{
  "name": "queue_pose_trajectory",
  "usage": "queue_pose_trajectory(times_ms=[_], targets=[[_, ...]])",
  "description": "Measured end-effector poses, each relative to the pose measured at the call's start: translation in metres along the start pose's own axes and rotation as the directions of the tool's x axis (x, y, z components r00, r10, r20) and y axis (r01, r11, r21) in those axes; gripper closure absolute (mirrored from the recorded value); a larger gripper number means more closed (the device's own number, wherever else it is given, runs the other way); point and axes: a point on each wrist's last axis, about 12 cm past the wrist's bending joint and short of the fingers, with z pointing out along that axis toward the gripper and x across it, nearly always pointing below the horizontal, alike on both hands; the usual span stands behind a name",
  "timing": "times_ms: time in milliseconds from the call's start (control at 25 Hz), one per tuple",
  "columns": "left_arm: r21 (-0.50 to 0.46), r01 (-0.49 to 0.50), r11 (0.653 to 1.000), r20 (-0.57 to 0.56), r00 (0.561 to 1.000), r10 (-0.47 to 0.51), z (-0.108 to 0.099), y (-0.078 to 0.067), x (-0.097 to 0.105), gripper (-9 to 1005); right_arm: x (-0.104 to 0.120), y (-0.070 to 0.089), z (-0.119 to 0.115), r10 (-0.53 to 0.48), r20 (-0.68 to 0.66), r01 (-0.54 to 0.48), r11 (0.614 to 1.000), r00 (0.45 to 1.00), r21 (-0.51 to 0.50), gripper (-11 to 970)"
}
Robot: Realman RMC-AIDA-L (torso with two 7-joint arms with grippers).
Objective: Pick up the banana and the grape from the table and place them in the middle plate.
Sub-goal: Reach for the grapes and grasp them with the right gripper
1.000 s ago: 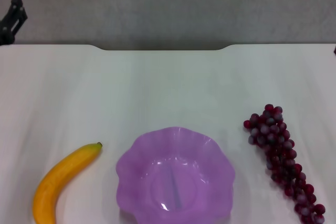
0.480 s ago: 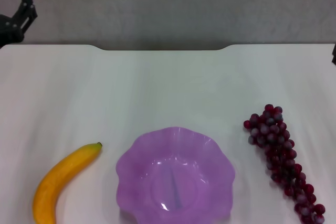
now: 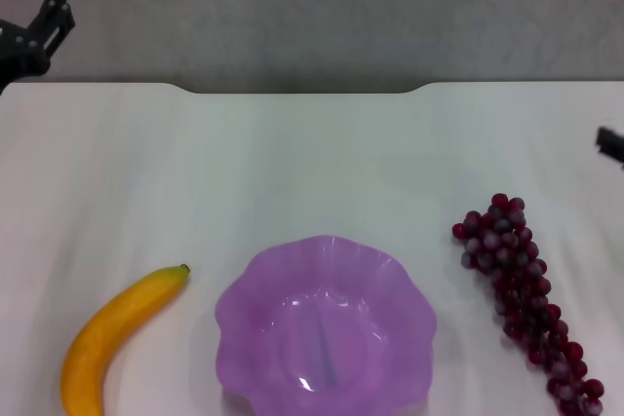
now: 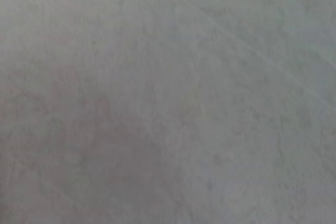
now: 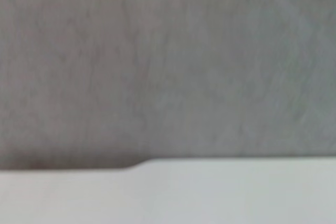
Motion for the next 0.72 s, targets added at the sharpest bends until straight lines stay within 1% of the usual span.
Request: queue_pose_trajectory(times_ms=[160,320,400,600,720], targets=[[0.009,-0.003,1.000,-0.005,1.000,0.003,0.001,-0.003,0.001,117,0.003,0.007,0.015,-0.010,-0.095,0.006,0.999,0.995,-0.051,361],[0.003,-0.005,1.000,-0.012,1.000,0.005,-0.001,-0.001,0.002,116,0.008,0.019,0.034,-0.040,-0.186,0.022,0.995,0.982,-0.098,362],[0.008,-0.006,1.000,-0.011,1.000,0.006,-0.001,-0.002,0.002,116,0.011,0.024,0.041,-0.045,-0.220,0.020,0.993,0.974,-0.114,362],[0.014,-0.007,1.000,-0.007,1.000,0.007,0.001,-0.004,0.000,116,0.017,0.033,0.058,-0.043,-0.300,0.000,0.990,0.953,-0.140,362],[0.014,-0.006,1.000,-0.003,1.000,0.006,0.001,-0.004,-0.001,116,0.022,0.033,0.062,-0.037,-0.329,-0.010,0.990,0.944,-0.139,362]])
